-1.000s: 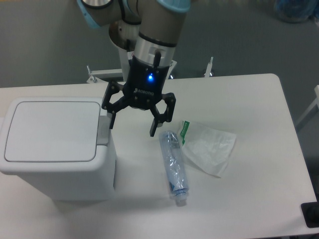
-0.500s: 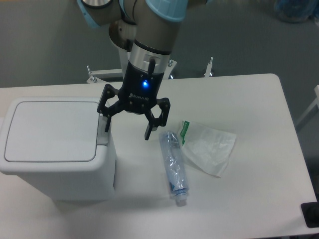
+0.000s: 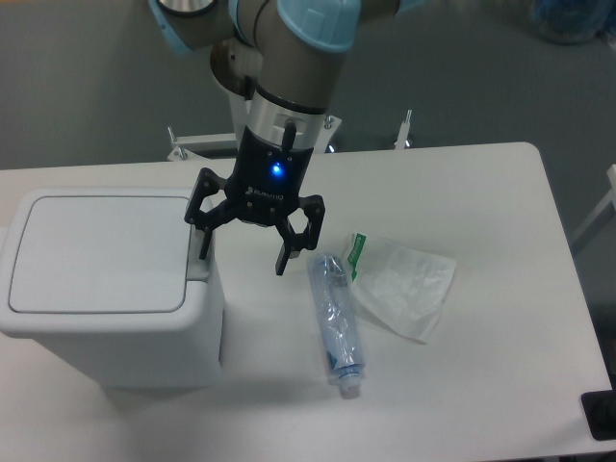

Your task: Open the trash can

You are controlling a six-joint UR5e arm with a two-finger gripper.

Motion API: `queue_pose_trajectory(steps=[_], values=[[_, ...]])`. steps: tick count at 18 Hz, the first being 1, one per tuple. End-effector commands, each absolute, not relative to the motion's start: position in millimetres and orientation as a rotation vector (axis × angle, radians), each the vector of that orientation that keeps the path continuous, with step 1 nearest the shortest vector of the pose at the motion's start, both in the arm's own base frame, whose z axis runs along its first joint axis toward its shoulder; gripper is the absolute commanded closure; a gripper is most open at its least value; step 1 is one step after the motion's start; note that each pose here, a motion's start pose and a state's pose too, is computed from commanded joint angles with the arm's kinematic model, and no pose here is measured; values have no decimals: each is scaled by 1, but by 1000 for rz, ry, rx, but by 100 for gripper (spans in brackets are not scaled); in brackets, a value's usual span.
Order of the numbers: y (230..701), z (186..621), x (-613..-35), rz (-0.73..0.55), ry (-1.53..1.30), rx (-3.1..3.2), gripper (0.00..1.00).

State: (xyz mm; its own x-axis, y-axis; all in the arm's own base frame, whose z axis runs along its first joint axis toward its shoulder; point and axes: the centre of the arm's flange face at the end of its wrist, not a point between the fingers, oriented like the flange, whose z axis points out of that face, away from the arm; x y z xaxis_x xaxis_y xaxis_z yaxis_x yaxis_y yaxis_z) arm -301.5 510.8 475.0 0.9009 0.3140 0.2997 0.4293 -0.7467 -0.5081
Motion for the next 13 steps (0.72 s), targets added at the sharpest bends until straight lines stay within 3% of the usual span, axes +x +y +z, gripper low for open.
queue_pose_trajectory(steps=[13], values=[[515, 466, -299, -262, -527, -2494, 0]])
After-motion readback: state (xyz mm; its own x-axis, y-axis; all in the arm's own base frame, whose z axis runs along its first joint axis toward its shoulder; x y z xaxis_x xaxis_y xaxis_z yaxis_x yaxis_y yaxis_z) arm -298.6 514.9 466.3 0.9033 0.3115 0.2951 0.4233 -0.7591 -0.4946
